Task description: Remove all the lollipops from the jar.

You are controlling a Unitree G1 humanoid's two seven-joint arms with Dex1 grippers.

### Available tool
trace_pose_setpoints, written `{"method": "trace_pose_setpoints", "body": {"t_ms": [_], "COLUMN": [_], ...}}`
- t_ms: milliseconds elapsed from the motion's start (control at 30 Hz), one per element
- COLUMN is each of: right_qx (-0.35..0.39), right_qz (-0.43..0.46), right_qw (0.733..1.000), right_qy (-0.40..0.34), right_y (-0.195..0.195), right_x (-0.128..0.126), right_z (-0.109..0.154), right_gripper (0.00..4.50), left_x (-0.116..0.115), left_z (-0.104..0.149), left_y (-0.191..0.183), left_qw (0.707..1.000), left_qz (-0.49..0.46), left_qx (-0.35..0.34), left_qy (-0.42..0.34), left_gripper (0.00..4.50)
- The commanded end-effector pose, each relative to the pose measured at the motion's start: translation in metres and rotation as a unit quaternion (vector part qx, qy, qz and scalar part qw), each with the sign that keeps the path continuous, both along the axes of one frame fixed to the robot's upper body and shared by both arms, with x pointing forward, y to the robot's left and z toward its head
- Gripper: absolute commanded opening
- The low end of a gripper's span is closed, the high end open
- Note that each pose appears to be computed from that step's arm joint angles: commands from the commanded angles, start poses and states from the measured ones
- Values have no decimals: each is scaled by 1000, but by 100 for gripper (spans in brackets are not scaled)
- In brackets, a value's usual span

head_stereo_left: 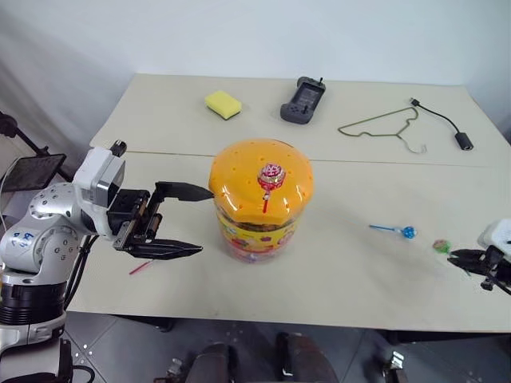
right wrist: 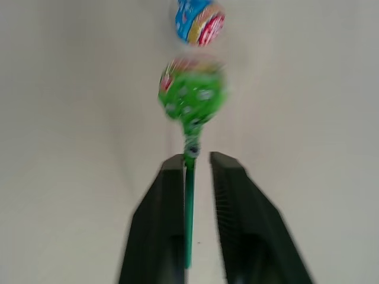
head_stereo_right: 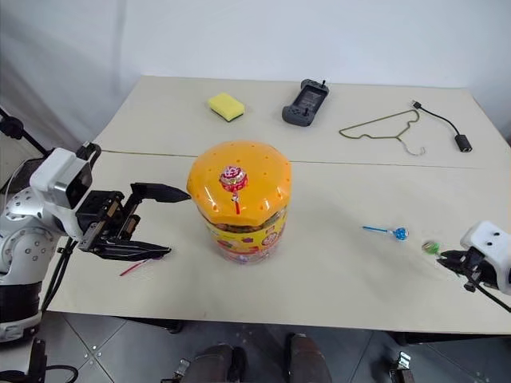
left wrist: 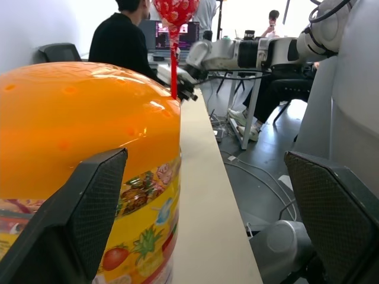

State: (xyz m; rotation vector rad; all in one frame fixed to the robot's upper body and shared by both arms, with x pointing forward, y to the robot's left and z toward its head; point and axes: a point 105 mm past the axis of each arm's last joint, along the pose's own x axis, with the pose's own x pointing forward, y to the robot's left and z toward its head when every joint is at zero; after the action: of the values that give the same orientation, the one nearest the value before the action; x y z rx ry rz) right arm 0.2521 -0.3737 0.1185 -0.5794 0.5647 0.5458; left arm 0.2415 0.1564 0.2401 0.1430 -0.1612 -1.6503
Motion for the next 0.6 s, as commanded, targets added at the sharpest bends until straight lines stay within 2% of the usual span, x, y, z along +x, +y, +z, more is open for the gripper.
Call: {"method": "trace_pose_setpoints", "body": {"t_ms": [33, 167, 267, 367, 500, 600], "right_qx": [10, 92, 176, 259, 288, 313], "right_qz": [24, 101, 193, 308, 389, 474], "right_qw": [999, 985, 953, 897, 855, 811], "right_qy": [-36, -106, -151, -181, -186, -142], "right_y": [7, 44, 93, 163, 210, 252], "right_x": [6, 14, 13, 1, -14, -33], "right_z": [15, 48, 85, 123, 140, 150], "right_gripper": [207, 328, 328, 328, 328, 328], "left_x": [-6, -5, -2, -3, -3, -5], "left_z": [8, 15, 23, 25, 23, 6], "left_y": [6, 15, 29, 44, 49, 55], "left_qw": [1000, 999, 994, 984, 976, 970], "left_qz": [9, 36, 69, 93, 110, 134], "left_qx": [2, -26, -77, -133, -163, -173], "left_qy": [-25, -13, 20, 67, 95, 106], "left_gripper": [450, 450, 450, 450, 450, 450]}}
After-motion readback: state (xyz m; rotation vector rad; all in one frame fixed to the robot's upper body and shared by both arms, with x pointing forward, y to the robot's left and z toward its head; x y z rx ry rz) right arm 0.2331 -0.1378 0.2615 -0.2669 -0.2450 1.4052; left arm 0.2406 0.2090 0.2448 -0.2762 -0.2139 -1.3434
